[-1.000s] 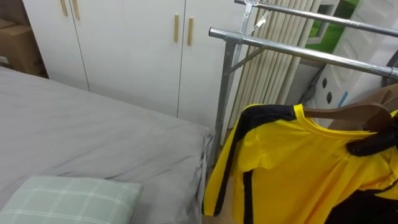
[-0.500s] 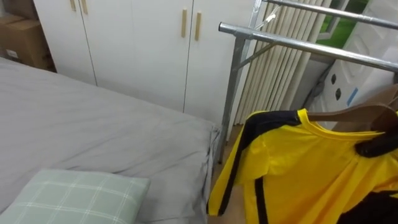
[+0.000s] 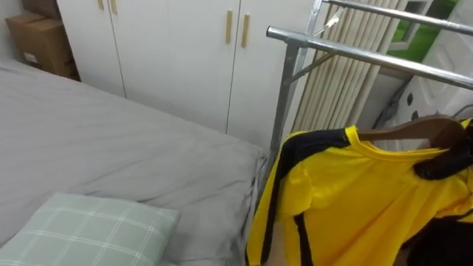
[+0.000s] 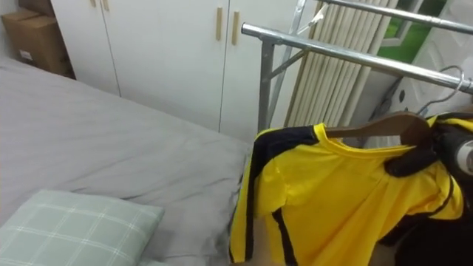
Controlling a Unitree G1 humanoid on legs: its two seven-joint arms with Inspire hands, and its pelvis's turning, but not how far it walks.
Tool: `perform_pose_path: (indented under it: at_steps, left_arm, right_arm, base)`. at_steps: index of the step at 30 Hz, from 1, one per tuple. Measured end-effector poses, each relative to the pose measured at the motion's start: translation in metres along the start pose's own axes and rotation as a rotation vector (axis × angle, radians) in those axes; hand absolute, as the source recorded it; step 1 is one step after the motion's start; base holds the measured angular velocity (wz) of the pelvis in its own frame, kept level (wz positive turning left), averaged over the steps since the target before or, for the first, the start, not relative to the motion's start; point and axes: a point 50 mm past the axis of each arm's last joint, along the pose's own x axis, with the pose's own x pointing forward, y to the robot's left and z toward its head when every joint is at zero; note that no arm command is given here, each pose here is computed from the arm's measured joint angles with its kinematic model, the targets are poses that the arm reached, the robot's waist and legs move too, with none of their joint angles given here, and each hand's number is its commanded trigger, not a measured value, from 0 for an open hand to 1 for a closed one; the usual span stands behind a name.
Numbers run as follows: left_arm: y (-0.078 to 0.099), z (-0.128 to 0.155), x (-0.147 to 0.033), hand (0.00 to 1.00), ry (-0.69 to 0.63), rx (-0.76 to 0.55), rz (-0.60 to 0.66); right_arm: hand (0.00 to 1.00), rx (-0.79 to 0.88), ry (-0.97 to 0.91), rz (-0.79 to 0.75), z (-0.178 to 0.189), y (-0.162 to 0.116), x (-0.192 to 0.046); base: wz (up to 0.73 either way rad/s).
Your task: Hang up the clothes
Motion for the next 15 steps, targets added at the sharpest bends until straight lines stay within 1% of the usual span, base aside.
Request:
perform_pose_path:
  at_steps: [3,8,15]
  left_arm:
    - [-0.001,0.003,0.000,0.00,-0.012,0.022,0.017]
    - [-0.001,0.000,0.000,0.00,-0.028,0.018,0.034]
    - [-0.004,-0.011,0.001,0.00,-0.016,0.011,0.026]
  right_arm:
    - [1.00,-0.023,0.016,0.010,-0.006,0.002,0.000]
    - [1.00,-0.054,0.045,0.010,-0.016,0.004,0.000]
    - [1.00,-0.039,0.033,0.009,-0.016,0.003,0.000]
  base:
    - [0.32]
    - [0.29]
    - [0.13]
